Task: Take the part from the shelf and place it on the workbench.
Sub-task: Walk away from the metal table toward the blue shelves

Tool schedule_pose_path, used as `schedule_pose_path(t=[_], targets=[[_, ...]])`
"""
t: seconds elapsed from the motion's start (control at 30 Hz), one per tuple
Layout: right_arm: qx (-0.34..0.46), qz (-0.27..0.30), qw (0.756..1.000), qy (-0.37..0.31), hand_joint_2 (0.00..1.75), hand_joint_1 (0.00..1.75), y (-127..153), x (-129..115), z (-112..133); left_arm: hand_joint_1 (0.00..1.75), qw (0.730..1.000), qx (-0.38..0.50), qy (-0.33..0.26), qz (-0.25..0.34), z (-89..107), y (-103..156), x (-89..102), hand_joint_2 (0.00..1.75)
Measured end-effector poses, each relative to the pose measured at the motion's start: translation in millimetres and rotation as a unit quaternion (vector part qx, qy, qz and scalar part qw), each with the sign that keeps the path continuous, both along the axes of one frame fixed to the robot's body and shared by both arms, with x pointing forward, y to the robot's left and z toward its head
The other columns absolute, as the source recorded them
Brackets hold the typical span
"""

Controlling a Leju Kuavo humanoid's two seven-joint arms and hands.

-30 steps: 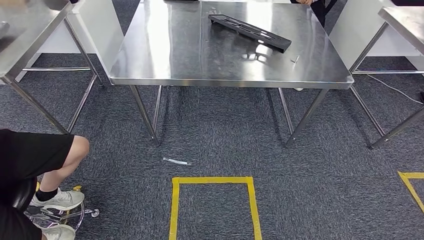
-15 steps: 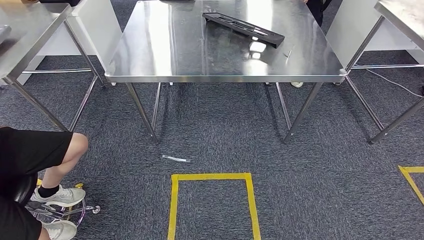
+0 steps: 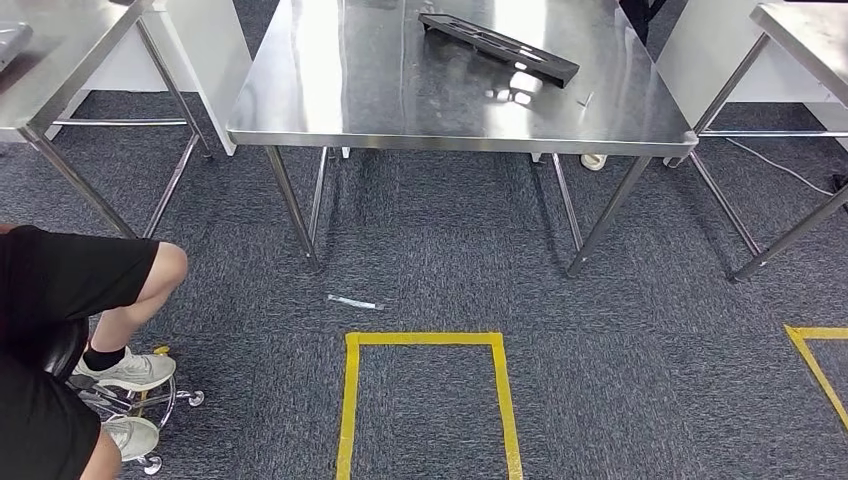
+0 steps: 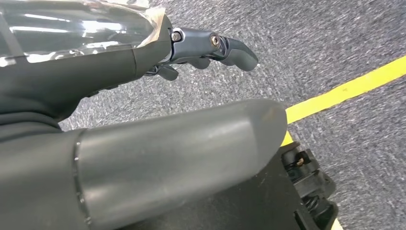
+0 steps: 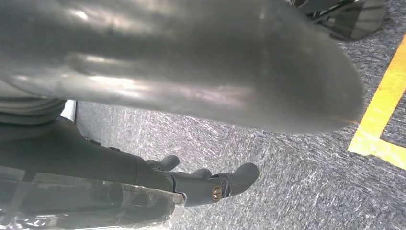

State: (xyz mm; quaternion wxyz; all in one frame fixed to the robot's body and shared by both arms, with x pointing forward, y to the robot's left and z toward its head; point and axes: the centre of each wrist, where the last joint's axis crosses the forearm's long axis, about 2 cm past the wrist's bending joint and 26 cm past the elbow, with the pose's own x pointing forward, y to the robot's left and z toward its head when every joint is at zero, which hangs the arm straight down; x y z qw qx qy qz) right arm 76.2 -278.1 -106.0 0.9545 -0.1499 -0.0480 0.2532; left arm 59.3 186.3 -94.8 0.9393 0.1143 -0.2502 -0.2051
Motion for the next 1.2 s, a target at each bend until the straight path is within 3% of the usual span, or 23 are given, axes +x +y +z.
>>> schedule_pose_path(t=[1.2], targets=[[-0.001,-0.007,1.000,-0.002,0.00,0.00,-1.2,-3.0,-0.5,0.00,1.000,-0.002,0.000,-0.003,0.0,1.1,0.7,0.00]])
